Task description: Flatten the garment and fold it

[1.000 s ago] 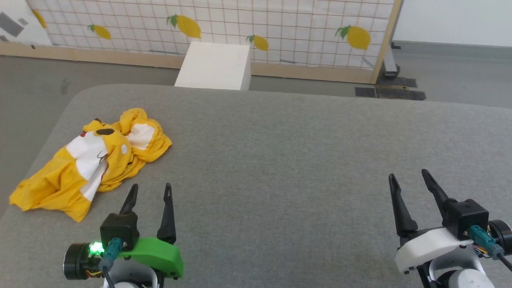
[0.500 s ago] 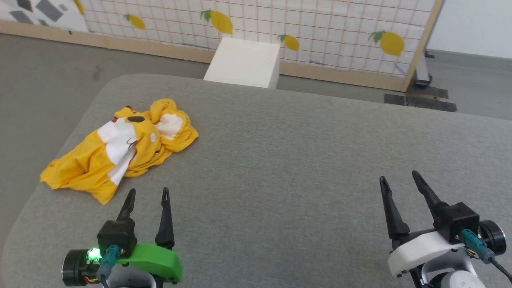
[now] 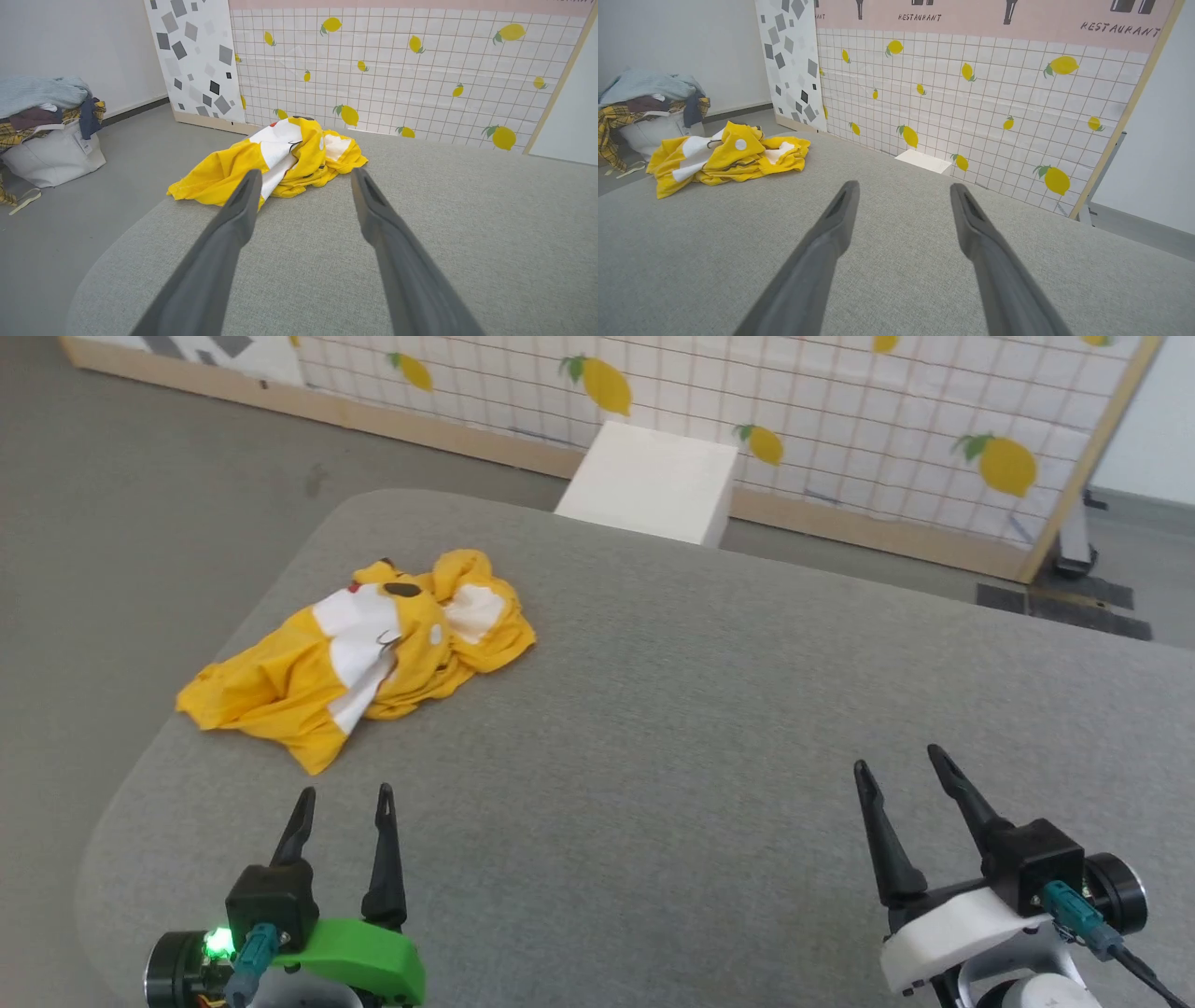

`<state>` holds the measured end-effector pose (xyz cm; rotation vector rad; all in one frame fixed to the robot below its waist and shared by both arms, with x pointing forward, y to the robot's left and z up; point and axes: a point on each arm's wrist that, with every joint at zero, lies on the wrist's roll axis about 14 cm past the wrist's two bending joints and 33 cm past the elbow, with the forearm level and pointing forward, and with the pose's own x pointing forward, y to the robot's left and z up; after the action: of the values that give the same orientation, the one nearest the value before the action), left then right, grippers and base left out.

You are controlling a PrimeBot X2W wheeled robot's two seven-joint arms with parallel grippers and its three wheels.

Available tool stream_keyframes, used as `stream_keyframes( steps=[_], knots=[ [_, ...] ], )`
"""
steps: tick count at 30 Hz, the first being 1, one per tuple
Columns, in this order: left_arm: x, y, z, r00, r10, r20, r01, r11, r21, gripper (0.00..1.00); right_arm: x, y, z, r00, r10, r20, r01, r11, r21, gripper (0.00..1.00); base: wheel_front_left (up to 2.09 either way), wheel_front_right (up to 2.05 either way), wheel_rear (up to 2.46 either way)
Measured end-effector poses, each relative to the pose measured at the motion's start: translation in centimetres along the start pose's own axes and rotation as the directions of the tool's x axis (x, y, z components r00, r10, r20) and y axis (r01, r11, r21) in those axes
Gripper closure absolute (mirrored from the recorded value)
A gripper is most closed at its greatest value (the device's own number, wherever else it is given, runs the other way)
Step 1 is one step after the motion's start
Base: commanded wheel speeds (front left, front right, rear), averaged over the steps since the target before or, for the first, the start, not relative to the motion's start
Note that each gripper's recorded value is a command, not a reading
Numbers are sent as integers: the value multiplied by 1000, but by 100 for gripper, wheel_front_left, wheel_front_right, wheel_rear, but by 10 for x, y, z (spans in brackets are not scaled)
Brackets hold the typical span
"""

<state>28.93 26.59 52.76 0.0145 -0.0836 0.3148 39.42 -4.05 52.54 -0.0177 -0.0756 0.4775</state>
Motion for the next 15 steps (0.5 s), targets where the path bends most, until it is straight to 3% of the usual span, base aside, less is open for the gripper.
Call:
stream_keyframes(
  steps=[15],
  knots=[
    [-36,42,-3,991,130,9,-130,991,4,0,15,51,-3,988,153,7,-154,988,23,0,0,0,0]
  ],
)
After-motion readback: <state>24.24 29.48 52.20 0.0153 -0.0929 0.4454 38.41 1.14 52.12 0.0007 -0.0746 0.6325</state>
